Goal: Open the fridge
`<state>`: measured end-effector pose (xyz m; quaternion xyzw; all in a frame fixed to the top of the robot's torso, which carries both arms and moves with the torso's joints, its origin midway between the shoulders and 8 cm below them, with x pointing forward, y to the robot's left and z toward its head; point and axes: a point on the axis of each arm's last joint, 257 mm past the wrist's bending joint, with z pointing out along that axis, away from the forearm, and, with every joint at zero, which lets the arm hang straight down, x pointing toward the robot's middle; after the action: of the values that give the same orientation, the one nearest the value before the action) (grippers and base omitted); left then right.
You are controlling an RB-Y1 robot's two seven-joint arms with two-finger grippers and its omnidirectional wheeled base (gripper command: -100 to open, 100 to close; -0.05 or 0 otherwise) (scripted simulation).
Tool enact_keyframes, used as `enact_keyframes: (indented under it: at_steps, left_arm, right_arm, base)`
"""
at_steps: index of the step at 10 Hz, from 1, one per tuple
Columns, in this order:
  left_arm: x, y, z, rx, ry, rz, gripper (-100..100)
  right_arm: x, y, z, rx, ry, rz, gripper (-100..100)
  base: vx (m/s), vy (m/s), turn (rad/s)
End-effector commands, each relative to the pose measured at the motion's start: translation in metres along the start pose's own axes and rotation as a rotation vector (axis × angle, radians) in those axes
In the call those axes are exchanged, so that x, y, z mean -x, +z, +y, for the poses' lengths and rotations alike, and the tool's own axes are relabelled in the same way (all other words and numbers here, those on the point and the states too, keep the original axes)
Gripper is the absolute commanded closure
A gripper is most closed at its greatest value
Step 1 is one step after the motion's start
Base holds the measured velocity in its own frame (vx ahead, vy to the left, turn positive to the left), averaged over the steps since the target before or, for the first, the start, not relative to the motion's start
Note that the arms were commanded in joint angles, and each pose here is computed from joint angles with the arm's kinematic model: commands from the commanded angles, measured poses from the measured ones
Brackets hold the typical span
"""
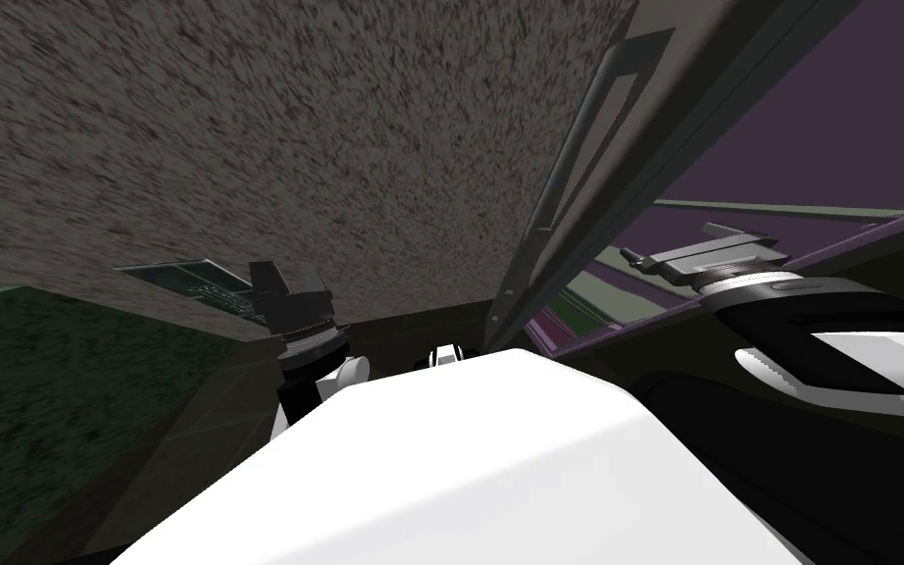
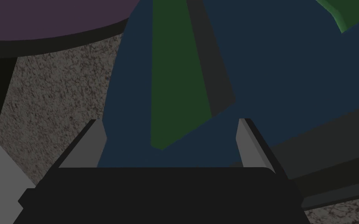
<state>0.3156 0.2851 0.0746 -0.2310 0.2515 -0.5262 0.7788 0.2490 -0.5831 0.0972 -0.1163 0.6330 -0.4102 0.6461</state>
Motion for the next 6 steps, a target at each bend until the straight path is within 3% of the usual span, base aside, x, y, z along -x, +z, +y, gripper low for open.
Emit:
enact_keyframes:
  at_steps: [1, 6]
  left_arm:
    - [0.0, 0.0, 0.0, 0.0, 0.0, 0.0, 0]
    - [0.0, 0.0, 0.0, 0.0, 0.0, 0.0, 0]
  right_arm:
    - [-0.008, -0.002, -0.012, -0.038, -0.016, 0.018, -100]
    - [-0.026, -0.01, -0.039, -0.124, -0.05, 0.059, -100]
  base:
    - [0.145, 0.15, 0.004]
    - [0.127, 0.178, 0.003]
